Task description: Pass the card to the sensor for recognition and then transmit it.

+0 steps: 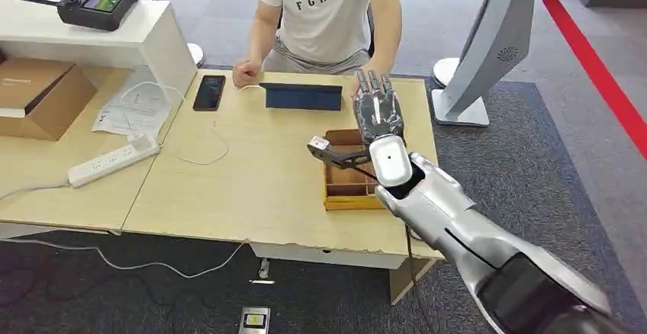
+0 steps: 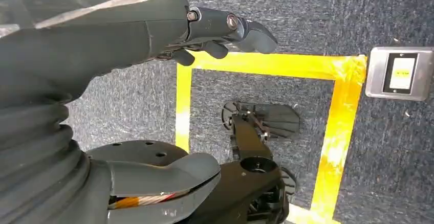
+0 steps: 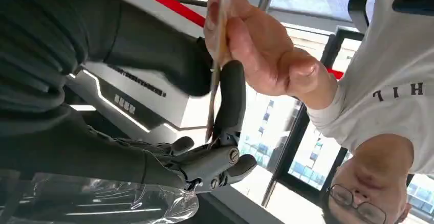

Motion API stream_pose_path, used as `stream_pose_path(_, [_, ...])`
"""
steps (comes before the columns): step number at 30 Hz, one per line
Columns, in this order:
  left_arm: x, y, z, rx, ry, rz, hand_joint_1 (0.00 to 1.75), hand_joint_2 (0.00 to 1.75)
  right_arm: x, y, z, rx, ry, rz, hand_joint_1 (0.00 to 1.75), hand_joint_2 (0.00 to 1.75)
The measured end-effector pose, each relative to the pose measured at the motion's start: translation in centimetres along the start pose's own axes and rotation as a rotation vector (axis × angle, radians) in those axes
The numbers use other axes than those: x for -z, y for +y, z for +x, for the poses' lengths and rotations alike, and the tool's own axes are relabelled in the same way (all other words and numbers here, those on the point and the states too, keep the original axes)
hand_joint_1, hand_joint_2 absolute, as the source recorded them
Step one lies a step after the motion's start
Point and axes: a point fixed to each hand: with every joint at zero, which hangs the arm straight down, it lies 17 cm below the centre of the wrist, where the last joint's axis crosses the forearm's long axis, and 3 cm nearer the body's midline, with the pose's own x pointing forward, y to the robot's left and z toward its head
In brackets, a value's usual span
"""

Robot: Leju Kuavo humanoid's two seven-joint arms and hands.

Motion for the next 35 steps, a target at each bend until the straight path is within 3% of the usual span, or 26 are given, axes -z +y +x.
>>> stream_pose_path(24, [-0.1,0.6,-1.1,0.0,0.018,0.021,0.0,1.75,-0.6,2.6,-2.5,-0.088,0.029,0.021,0.0,0.0])
stream_pose_path(28, [-0.1,0.4,-1.3,-0.017,0.018,0.012,0.0,1.75,-0.2,3.0,-6.4,-0.074,0.101,0.029,0.0,0.0])
stream_pose_path(32, [-0.3,0.4,-2.4,-0.022,0.035,0.009,0.0,1.75,-0.7,4.8,-13.9,-0.027,0.233,0.062,0.0,0.0])
stream_pose_path(35, [-0.4,0.5,-2.9,-0.026,0.043,0.011,0.0,1.75,-3.0,8.3,-20.1,0.046,0.361,0.131,0.0,0.0])
